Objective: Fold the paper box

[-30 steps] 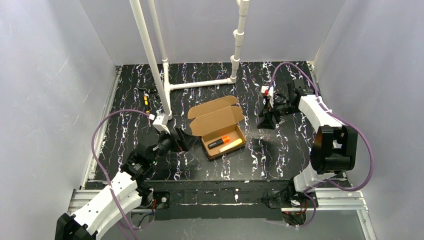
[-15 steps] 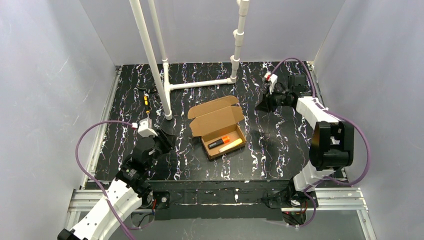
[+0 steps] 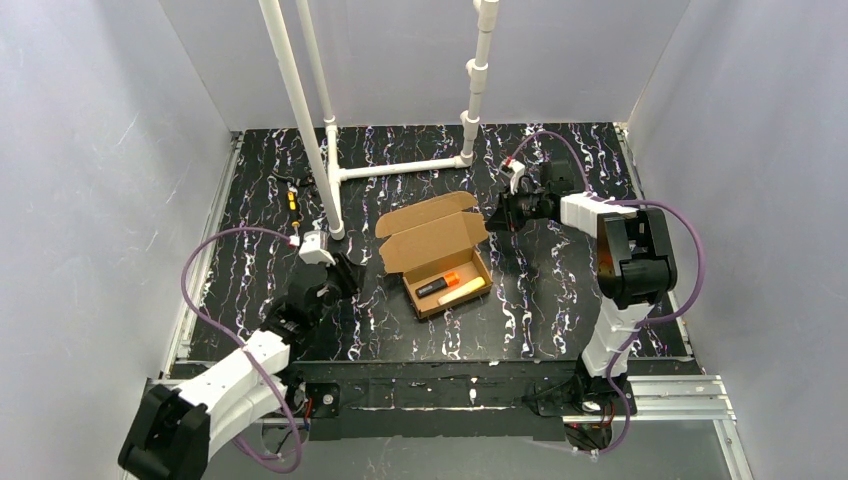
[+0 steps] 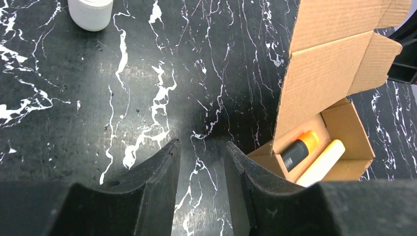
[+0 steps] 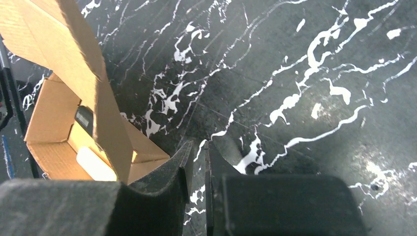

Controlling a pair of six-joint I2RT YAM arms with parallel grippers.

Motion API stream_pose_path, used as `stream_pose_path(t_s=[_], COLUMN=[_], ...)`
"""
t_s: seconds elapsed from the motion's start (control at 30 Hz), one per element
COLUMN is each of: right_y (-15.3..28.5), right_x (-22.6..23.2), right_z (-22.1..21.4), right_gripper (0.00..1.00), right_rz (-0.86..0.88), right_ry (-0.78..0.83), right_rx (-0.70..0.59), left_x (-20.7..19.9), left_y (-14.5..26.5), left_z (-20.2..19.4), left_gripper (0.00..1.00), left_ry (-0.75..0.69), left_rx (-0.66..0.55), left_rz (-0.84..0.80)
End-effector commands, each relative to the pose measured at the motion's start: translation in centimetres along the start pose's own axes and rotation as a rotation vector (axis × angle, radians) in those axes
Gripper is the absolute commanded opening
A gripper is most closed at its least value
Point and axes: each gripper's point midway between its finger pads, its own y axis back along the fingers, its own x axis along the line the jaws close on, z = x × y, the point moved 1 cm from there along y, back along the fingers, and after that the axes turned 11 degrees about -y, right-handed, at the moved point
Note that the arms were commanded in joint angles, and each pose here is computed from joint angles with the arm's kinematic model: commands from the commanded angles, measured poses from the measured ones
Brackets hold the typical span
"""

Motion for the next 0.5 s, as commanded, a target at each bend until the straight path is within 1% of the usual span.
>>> stream_pose_path(t_s=[0.0, 0.2, 0.3, 0.37, 0.47], right_y=[-0.3, -0.1, 0.1, 0.4, 0.7], right_x=[2.3, 3.5, 4.5, 5.0, 6.0], right_z=[2.5, 2.4, 2.4, 2.2, 1.6], right_gripper=[0.22, 0.22, 0.23, 0.24, 0.26], right_rz=[0.071, 0.128, 0.168, 0.194, 0.245], right_ry=[0.064, 0.077, 0.091, 0.104, 0.121], right_rx=[-0.051, -0.049, -0.051, -0.049, -0.034], left_x=[-0.7, -2.1, -4.0, -5.6, -7.0], left_y=[-1.7, -3.5, -4.0, -4.0, -4.1], left_z=[1.5, 2.1, 2.9, 3.1, 2.8], left_gripper=[0.35, 0.33, 0.33, 0.33, 0.34], left_ry=[-0.021, -0.031, -0.048, -0.059, -0.058], left_rx=[-0.061, -0.051, -0.058, -0.045, -0.02], left_rz=[-0.029, -0.078, -0.168, -0.258, -0.337])
